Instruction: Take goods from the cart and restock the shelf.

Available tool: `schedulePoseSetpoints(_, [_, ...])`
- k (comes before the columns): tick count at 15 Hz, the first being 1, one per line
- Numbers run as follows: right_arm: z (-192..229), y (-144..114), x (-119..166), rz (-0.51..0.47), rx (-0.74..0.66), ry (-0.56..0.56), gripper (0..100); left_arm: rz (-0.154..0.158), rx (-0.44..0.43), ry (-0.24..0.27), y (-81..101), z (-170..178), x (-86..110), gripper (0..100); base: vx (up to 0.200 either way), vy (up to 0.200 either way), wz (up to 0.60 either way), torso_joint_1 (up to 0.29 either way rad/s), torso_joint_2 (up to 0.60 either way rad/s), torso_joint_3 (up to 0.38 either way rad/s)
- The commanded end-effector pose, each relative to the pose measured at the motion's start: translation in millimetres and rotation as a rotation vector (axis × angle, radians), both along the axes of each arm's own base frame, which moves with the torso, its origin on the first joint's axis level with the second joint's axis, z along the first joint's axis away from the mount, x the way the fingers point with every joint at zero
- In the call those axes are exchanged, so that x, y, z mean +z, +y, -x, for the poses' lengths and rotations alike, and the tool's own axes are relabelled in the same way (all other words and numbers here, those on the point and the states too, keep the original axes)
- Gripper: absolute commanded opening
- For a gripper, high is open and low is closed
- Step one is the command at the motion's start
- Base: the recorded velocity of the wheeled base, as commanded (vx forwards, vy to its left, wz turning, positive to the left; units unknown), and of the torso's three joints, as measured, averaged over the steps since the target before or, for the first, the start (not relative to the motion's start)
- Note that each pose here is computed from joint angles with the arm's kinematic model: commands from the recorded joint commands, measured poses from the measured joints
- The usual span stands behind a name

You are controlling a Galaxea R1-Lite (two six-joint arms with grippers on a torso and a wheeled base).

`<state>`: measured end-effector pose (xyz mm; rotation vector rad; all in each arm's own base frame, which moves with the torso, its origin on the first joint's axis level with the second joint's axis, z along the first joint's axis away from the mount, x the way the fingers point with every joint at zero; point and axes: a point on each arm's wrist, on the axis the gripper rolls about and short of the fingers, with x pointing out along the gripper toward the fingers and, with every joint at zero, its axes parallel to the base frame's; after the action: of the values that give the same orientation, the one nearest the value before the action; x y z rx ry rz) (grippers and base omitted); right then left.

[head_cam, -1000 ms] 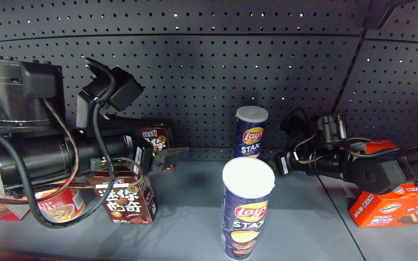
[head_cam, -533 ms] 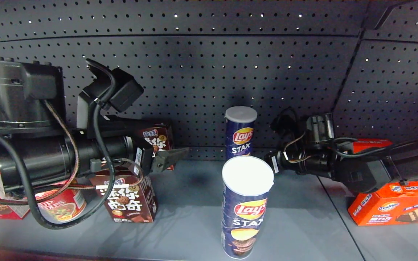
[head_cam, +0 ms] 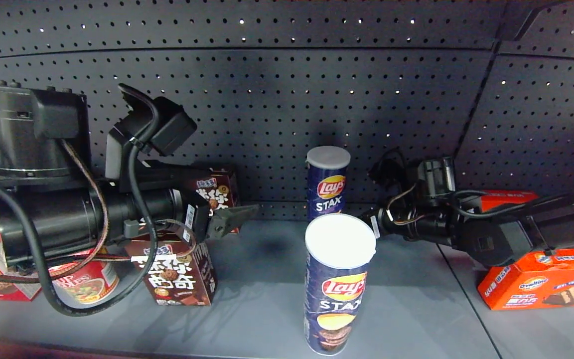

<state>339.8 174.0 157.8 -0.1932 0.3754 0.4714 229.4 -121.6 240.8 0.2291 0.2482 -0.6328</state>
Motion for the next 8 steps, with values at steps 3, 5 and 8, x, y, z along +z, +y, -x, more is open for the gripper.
schedulePoseSetpoints(3, [15.9, 0.8, 20.0, -0.018, 0.005, -0.042, 100, 0.013, 0.000, -0.027, 3.3, 7.1, 7.7, 100, 0.000, 0.000, 0.00, 0.000, 0.00, 0.000])
schedulePoseSetpoints(5, [40.0, -2.6, 48.2, -0.065, -0.001, -0.096, 100, 0.040, 0.004, -0.076, 11.0, 21.0, 21.9, 100, 0.000, 0.000, 0.00, 0.000, 0.00, 0.000])
schedulePoseSetpoints(8, [91.8, -32.6, 84.0, -0.118, -0.025, -0.156, 100, 0.080, 0.030, -0.159, 32.2, 52.2, 38.4, 100, 0.000, 0.000, 0.00, 0.000, 0.00, 0.000])
